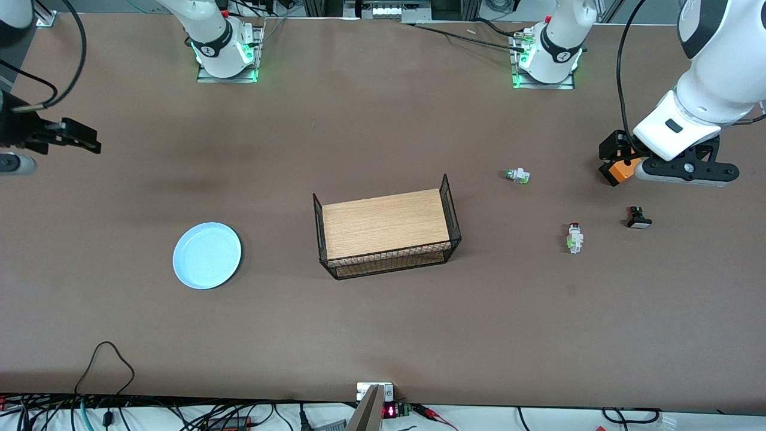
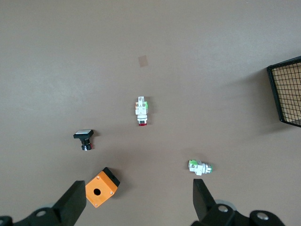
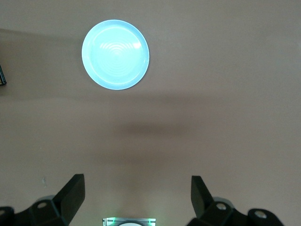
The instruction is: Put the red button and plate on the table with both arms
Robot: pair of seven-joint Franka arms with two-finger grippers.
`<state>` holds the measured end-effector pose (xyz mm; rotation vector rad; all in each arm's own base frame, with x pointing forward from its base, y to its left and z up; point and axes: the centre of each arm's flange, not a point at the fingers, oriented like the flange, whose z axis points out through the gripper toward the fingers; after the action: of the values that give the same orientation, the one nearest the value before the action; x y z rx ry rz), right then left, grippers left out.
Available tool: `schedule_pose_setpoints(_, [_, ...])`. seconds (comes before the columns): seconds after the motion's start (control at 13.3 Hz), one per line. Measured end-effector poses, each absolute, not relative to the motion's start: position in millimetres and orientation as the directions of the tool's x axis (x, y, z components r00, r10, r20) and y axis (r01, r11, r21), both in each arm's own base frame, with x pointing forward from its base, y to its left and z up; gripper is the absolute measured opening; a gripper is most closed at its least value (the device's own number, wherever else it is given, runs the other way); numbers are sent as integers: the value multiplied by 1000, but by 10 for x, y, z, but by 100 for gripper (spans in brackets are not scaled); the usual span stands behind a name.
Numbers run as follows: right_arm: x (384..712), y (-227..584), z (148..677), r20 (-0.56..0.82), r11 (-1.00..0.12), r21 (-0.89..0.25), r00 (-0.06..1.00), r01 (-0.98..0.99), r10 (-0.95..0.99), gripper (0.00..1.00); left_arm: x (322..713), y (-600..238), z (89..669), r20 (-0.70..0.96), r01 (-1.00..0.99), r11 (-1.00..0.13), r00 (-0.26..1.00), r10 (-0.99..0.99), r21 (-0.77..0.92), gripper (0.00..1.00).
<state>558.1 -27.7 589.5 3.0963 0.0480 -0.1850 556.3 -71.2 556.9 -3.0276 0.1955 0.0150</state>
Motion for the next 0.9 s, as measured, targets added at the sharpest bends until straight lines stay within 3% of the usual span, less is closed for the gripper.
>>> schedule_pose_setpoints(0.45, [5558,131,5994,-81,-991,87,992,102,95,100,5560,-730,5568,-17,-125,-989,992,-124,-84,100])
schedule_pose_setpoints(0.9, [5660,-44,5985,-75,-994,90,995,69,62,100,5571,-733,5628,-4,-124,-989,992,-124,-84,100])
